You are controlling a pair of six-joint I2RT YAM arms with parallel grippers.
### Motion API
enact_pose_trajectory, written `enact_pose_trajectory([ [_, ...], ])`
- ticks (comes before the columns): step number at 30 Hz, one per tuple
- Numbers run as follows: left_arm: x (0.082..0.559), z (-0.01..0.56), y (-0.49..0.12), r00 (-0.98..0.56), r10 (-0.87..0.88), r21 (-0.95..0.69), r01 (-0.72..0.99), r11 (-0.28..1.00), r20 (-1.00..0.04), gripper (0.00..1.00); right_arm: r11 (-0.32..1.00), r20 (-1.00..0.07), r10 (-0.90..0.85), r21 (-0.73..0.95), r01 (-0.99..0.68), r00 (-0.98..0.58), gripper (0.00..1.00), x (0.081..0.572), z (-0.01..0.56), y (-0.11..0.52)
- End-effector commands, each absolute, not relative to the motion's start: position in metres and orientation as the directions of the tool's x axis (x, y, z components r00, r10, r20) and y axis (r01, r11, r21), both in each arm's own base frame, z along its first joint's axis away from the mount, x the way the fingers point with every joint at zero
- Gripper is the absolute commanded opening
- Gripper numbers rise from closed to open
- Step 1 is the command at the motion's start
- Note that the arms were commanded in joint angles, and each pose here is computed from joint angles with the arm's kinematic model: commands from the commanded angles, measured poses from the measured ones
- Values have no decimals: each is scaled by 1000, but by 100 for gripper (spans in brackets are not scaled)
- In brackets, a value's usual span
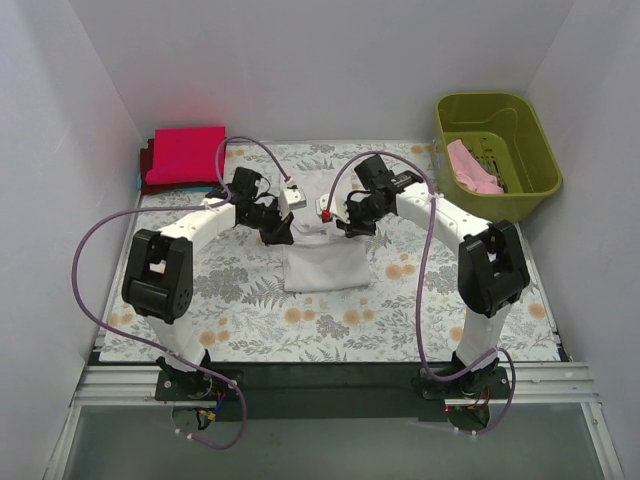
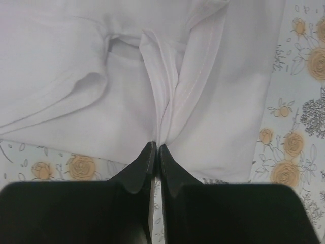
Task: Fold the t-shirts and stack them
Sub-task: Fold the tshirt
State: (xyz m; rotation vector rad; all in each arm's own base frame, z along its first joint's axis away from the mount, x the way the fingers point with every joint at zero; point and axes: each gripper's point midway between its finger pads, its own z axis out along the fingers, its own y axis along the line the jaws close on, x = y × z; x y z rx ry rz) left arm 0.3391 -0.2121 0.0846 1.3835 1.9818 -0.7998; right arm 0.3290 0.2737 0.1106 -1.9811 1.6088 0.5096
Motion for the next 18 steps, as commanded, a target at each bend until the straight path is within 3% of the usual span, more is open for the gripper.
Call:
enact_pose_trajectory([
  [1, 367, 93, -211, -247, 577, -96, 955, 279, -778, 0, -177, -605, -752, -196, -964, 261, 1, 348, 116, 279],
  [8, 399, 77, -209, -255, 590, -76, 947, 311, -766, 0, -174, -588, -767, -197, -965, 258, 1, 374, 97, 281],
  [10, 406, 73, -208, -278, 588, -79, 937, 340, -760, 9, -161, -582, -776, -191, -968, 244, 17, 379, 93, 282],
  [11, 413, 71, -207, -283, 590, -66, 930, 362, -756, 24, -148, -576, -781, -205, -968, 242, 22, 385, 97, 282],
  [12, 416, 72, -206, -289, 589, -60, 924, 377, -755, 29, -139, -577, -782, -212, -967, 238, 35, 388, 100, 282],
  [14, 424, 78, -204, -306, 574, -55, 909, 412, -760, 36, -90, -586, -782, -229, -969, 212, 46, 400, 113, 281],
  [15, 427, 82, -202, -301, 572, -42, 906, 420, -763, 39, -68, -592, -781, -235, -970, 198, 60, 404, 119, 280],
  [18, 430, 102, -196, -327, 536, -44, 880, 473, -778, 42, -12, -614, -771, -246, -969, 166, 62, 408, 141, 273],
])
